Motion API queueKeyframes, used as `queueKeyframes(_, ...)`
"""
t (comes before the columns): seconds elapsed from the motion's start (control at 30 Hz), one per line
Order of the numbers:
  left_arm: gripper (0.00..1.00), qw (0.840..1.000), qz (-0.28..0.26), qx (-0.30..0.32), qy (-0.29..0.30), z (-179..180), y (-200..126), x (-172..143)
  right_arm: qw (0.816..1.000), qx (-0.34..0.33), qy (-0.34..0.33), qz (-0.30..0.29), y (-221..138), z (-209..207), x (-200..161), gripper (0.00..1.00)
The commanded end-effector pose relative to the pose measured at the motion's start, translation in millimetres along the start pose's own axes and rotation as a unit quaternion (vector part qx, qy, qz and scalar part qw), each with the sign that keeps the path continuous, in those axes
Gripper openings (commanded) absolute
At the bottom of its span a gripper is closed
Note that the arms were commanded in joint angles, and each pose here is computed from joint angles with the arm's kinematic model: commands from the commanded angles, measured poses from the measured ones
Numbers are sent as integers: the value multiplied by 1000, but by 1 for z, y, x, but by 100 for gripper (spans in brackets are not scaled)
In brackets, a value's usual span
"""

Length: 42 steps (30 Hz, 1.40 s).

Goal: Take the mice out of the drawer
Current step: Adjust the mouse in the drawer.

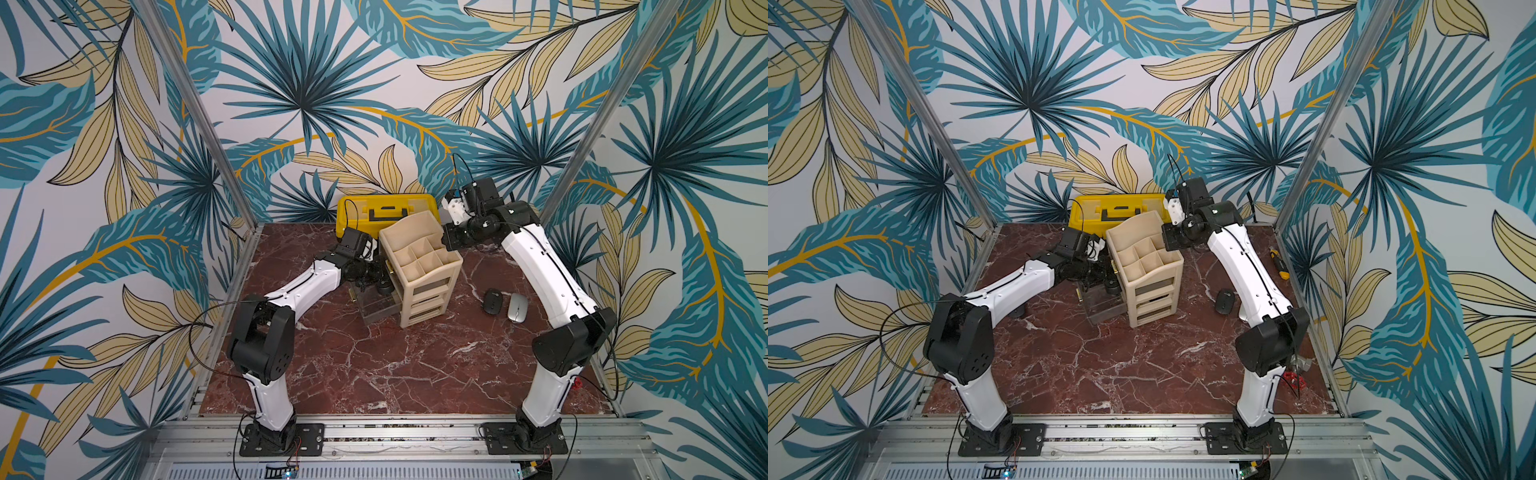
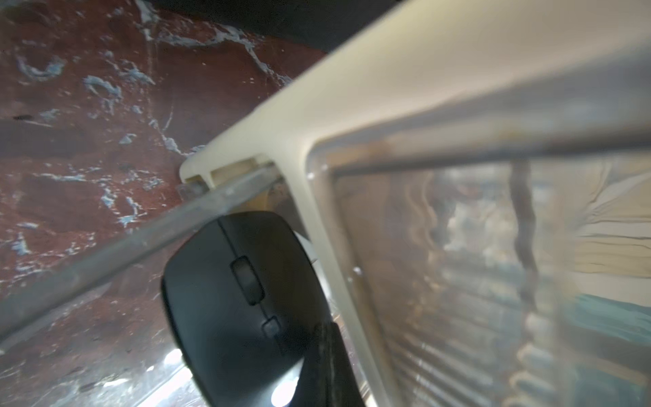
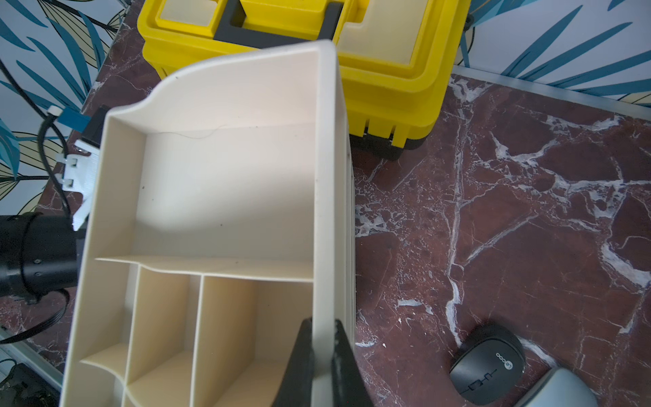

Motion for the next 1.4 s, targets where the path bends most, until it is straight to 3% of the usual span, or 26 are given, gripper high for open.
queueKeyframes(0.0,0,1000,-5,-24,13,-9,-1,11,996,-59,6,70,30,-23,-24,0)
queueKeyframes(0.27,0,999,35,-25,17,-10,14,6,996,-59,4,70,29,-23,-23,0)
queueKeyframes(0.47,0,995,85,51,5,12,24,-8,996,-60,3,70,29,-23,-23,0)
queueKeyframes(0.73,0,975,117,187,-3,47,15,-26,996,-59,4,71,30,-23,-23,0)
queueKeyframes(1.03,0,960,139,242,-15,62,5,-39,996,-61,4,70,29,-23,-23,0)
queueKeyframes(1.13,0,967,134,217,-14,58,7,-39,996,-59,5,71,30,-23,-23,0)
queueKeyframes(1.27,0,989,59,137,-1,33,-1,-23,996,-60,4,73,30,-23,-24,0)
queueKeyframes(1.37,0,989,20,147,9,25,-19,-11,996,-63,3,71,28,-24,-25,0)
Point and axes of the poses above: each gripper's point midway between its finger pads, its own y axis out along the fingers, its own z axis along the line the jaws close on, x = y × z, the point moved 4 cm from there along -y, back along the fingers, and after that the axes turned 15 degrees about y, right-handed, at the moved point
